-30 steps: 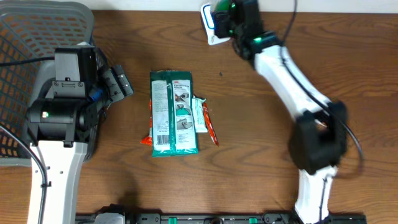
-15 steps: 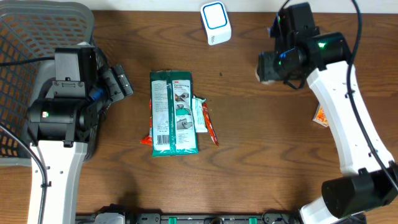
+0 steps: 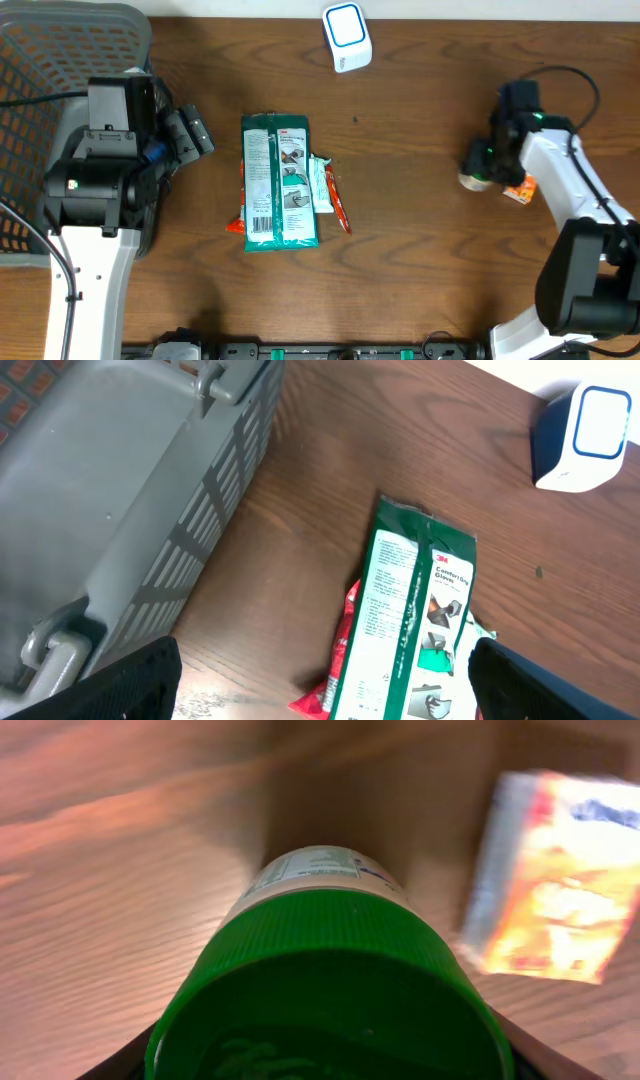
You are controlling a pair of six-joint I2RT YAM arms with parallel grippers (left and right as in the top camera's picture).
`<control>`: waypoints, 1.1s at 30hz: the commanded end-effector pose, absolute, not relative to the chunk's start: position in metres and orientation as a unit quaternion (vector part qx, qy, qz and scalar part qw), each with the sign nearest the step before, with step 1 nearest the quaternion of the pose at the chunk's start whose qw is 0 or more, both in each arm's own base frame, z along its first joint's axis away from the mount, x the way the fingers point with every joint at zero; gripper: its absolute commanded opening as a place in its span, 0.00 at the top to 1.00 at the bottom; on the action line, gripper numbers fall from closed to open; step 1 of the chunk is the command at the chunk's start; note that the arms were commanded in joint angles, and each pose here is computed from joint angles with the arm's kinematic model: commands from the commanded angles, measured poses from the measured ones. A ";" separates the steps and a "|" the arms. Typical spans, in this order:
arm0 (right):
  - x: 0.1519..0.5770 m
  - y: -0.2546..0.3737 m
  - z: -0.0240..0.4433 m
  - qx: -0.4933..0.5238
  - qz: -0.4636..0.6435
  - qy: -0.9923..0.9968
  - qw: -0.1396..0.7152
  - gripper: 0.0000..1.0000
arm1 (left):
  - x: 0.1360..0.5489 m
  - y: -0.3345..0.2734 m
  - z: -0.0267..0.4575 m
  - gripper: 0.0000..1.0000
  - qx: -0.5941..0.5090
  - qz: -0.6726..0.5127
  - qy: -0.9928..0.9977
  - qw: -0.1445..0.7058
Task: Scan the item barcode
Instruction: 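Carry the Knorr jar right and set it on the table, then move the right gripper left over the red Nescafe sachets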
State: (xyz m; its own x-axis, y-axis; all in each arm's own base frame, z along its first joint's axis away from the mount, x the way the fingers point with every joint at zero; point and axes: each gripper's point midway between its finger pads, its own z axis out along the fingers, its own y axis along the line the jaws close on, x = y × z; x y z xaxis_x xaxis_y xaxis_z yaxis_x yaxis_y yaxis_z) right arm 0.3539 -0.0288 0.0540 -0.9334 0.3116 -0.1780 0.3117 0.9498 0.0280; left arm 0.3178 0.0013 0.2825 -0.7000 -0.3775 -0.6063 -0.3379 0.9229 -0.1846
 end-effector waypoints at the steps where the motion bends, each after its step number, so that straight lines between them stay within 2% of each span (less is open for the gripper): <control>1: 0.347 -0.056 0.051 0.199 -0.013 0.975 0.093 0.92 | 0.318 0.004 0.285 0.09 -0.191 -0.023 0.921 0.339; 5: 0.343 -0.079 0.051 0.231 -0.016 0.968 0.095 0.86 | 0.318 0.004 0.285 0.09 -0.191 -0.023 0.921 0.339; 8: 0.344 -0.091 0.052 0.238 -0.028 0.965 0.102 0.84 | 0.318 0.004 0.285 0.09 -0.191 -0.023 0.921 0.339; 12: 0.344 -0.099 0.052 0.244 -0.040 0.963 0.107 0.76 | 0.318 0.004 0.285 0.09 -0.191 -0.023 0.921 0.339; 13: 0.344 -0.099 0.052 0.244 -0.039 0.963 0.107 0.68 | 0.318 0.004 0.285 0.09 -0.191 -0.023 0.921 0.339; 14: 0.344 -0.098 0.052 0.243 -0.038 0.963 0.106 0.53 | 0.318 0.004 0.285 0.09 -0.191 -0.023 0.921 0.339; 17: 0.342 -0.098 0.052 0.243 -0.038 0.964 0.101 0.32 | 0.318 0.004 0.285 0.09 -0.191 -0.023 0.921 0.339; 20: 0.340 -0.096 0.052 0.227 -0.037 0.968 0.096 0.03 | 0.318 0.004 0.285 0.09 -0.191 -0.023 0.921 0.339; 24: 0.339 -0.097 0.064 0.218 -0.039 0.971 0.090 0.01 | 0.318 0.004 0.285 0.09 -0.191 -0.023 0.921 0.339; 33: 0.361 -0.080 0.149 0.202 -0.005 0.973 0.109 0.01 | 0.318 0.004 0.285 0.09 -0.191 -0.023 0.921 0.339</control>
